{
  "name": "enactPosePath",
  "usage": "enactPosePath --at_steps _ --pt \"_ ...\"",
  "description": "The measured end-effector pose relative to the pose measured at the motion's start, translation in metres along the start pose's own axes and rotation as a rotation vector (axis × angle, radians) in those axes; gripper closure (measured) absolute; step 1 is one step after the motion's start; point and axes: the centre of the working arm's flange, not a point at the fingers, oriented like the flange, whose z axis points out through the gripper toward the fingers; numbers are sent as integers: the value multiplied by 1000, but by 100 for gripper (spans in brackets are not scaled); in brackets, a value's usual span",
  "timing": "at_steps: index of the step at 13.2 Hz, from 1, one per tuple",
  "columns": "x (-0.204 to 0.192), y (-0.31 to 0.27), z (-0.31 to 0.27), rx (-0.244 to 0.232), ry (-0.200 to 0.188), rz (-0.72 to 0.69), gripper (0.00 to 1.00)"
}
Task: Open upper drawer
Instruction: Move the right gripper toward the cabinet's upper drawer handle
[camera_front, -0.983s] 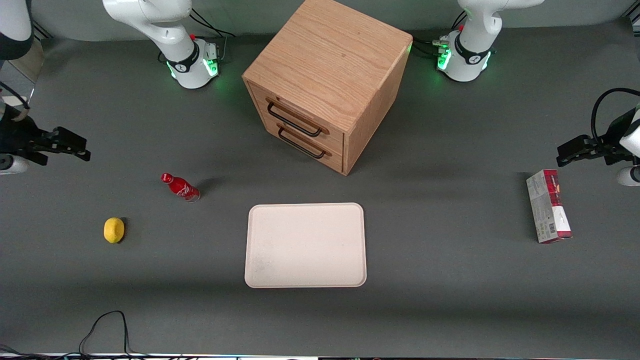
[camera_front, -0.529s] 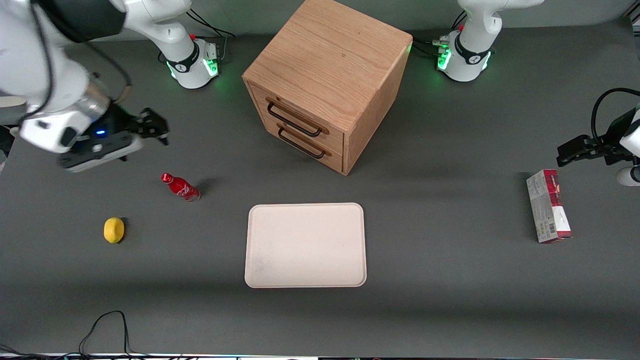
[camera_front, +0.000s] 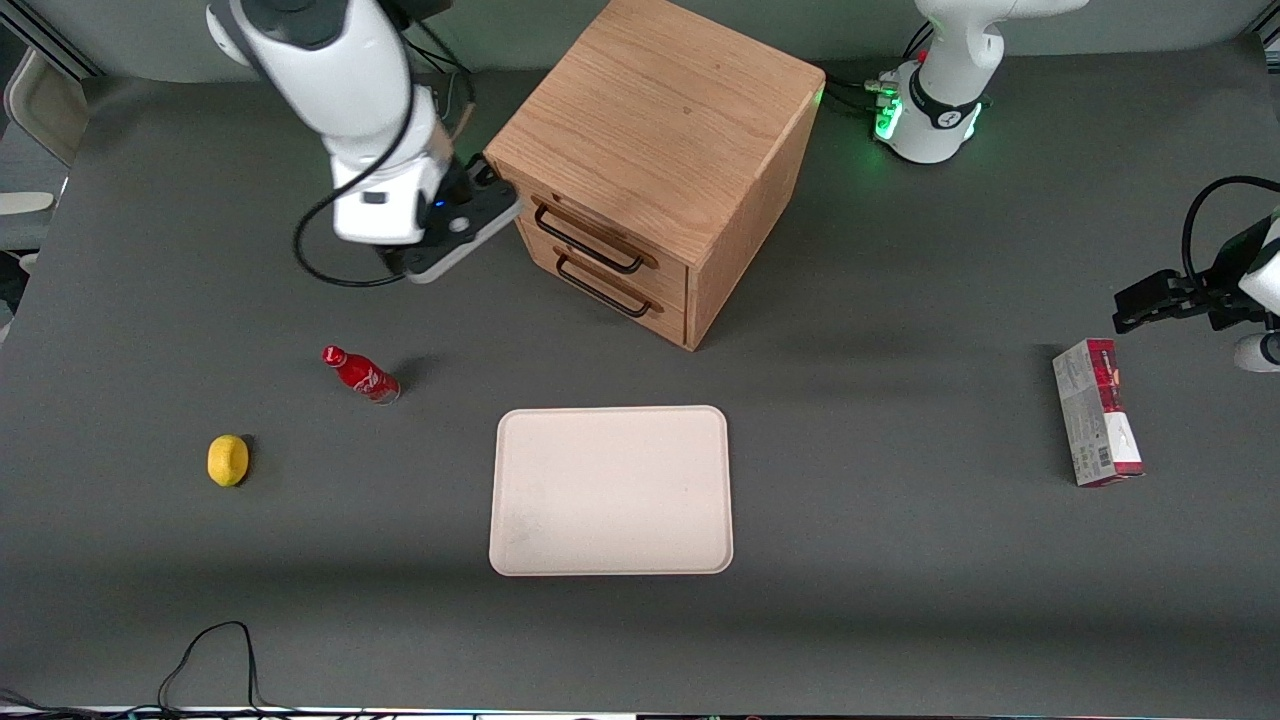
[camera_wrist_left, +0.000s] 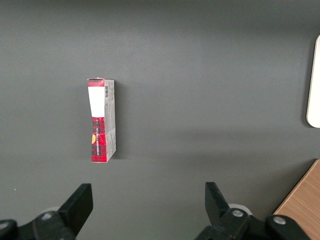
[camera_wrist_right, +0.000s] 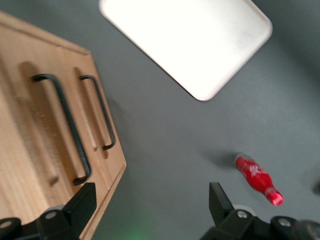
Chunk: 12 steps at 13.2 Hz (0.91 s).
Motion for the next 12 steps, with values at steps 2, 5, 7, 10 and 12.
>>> enactPosePath --at_steps 2,5,7,10,12 --pt "7 -21 5 -2 3 -62 0" --pt "12 -40 10 54 10 -114 0" --pt "12 -40 14 122 14 -126 0" --pt "11 -39 19 162 10 -124 0" --pt "11 -40 22 180 8 -122 0"
